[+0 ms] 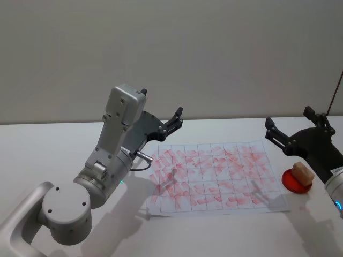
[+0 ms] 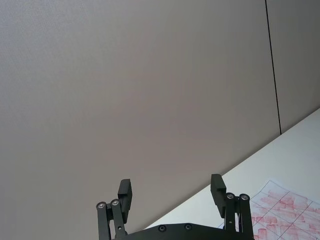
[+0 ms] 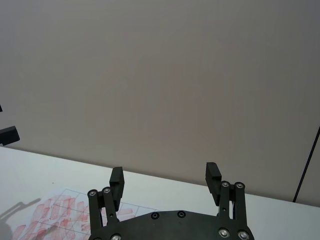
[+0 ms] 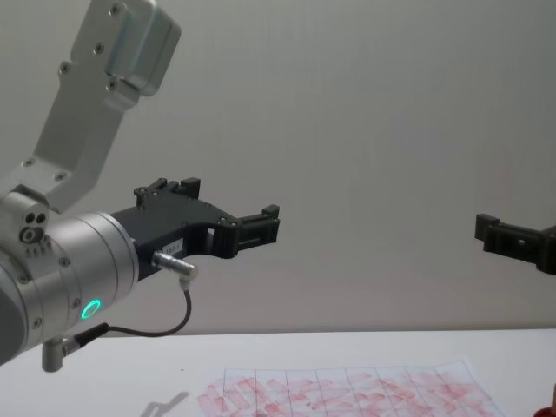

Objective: Use the one hand to pick up the stamp and affix it onto the A4 paper.

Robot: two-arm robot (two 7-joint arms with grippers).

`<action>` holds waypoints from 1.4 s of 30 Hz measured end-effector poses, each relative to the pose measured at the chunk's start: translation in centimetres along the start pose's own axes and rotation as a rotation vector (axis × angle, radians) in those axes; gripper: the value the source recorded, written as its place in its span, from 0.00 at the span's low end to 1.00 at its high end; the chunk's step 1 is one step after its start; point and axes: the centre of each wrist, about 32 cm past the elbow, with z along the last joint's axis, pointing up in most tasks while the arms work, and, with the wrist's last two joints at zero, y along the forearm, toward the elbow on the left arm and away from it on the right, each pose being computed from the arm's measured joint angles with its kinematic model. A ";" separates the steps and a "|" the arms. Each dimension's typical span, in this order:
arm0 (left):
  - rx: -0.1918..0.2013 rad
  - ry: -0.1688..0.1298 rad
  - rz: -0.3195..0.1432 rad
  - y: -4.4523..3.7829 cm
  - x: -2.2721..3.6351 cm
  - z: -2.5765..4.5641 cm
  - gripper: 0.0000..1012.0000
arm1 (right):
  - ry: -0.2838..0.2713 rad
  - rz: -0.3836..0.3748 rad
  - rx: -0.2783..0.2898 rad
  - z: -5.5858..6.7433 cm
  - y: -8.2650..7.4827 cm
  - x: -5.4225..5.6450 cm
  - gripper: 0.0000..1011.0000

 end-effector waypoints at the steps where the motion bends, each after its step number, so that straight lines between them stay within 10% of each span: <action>1: 0.000 0.000 0.000 0.00 0.00 0.00 0.99 | 0.000 0.000 0.000 0.0 0.0 0.0 0.99; 16: 0.000 0.000 0.000 0.00 0.00 0.00 0.99 | 0.003 -0.015 -0.012 -0.1 -0.6 0.3 0.99; 42: 0.000 0.000 0.000 0.00 0.00 0.00 0.99 | 0.047 -0.163 -0.249 -2.7 -5.0 2.3 0.99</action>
